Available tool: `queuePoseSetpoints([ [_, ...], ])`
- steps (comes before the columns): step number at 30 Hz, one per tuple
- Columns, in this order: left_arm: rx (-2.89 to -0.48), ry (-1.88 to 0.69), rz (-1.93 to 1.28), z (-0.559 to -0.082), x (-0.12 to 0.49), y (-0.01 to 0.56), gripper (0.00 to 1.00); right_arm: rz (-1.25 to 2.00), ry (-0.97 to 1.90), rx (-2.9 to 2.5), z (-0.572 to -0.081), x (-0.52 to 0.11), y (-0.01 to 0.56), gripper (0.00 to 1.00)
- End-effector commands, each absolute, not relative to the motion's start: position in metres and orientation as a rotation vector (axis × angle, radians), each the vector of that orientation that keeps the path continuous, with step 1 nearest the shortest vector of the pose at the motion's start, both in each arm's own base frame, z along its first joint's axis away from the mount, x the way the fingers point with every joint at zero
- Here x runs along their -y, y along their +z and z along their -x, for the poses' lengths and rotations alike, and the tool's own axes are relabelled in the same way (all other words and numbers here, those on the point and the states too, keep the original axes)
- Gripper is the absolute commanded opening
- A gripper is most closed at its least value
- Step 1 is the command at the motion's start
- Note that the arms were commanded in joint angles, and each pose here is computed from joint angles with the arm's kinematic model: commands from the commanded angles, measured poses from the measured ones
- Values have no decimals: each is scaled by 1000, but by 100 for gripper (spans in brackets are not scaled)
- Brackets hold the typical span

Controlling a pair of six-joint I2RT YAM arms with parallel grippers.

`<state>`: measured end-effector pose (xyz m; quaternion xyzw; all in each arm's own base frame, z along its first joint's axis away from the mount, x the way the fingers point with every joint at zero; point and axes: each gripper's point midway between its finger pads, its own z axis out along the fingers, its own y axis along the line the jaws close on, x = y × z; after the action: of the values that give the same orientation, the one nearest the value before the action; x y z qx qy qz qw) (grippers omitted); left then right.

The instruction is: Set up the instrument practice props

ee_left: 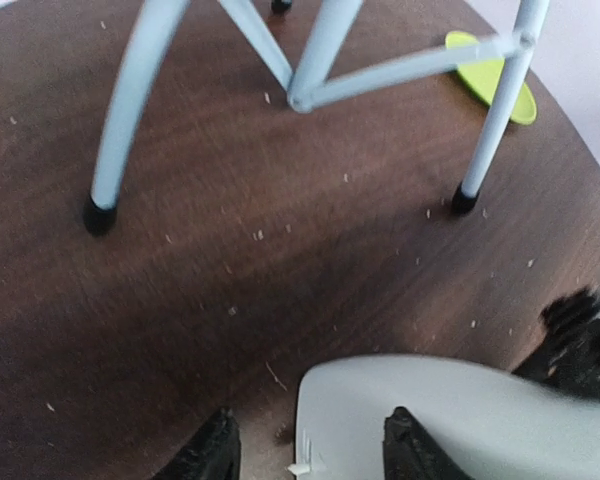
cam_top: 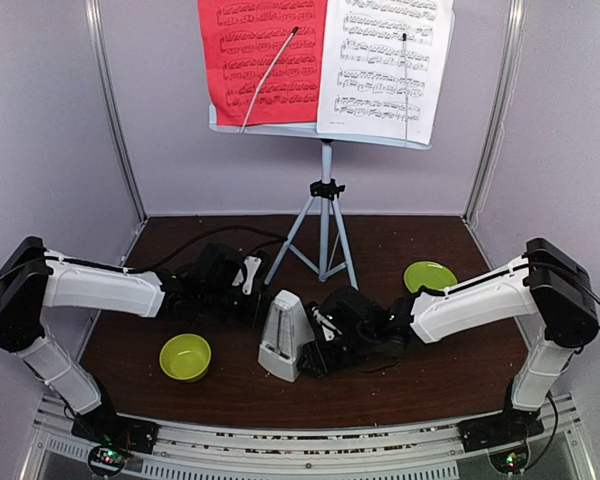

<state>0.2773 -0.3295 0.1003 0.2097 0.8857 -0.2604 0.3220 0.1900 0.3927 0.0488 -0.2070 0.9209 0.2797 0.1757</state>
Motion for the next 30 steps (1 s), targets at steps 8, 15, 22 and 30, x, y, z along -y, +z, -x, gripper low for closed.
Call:
queuePoseSetpoints([
  [8, -2025, -661, -438, -267, 273, 209, 89, 472, 869, -2526, -189, -381, 73, 70],
  [15, -1913, -736, -490, -216, 275, 236, 98, 374, 868, -2474, -196, -346, 82, 73],
  [22, -1941, -756, -541, -189, 313, 221, 98, 332, 869, -2430, -204, -339, 93, 75],
  [30, -2016, -631, -525, -203, 341, 196, 98, 342, 860, -2438, -205, -341, 98, 74],
])
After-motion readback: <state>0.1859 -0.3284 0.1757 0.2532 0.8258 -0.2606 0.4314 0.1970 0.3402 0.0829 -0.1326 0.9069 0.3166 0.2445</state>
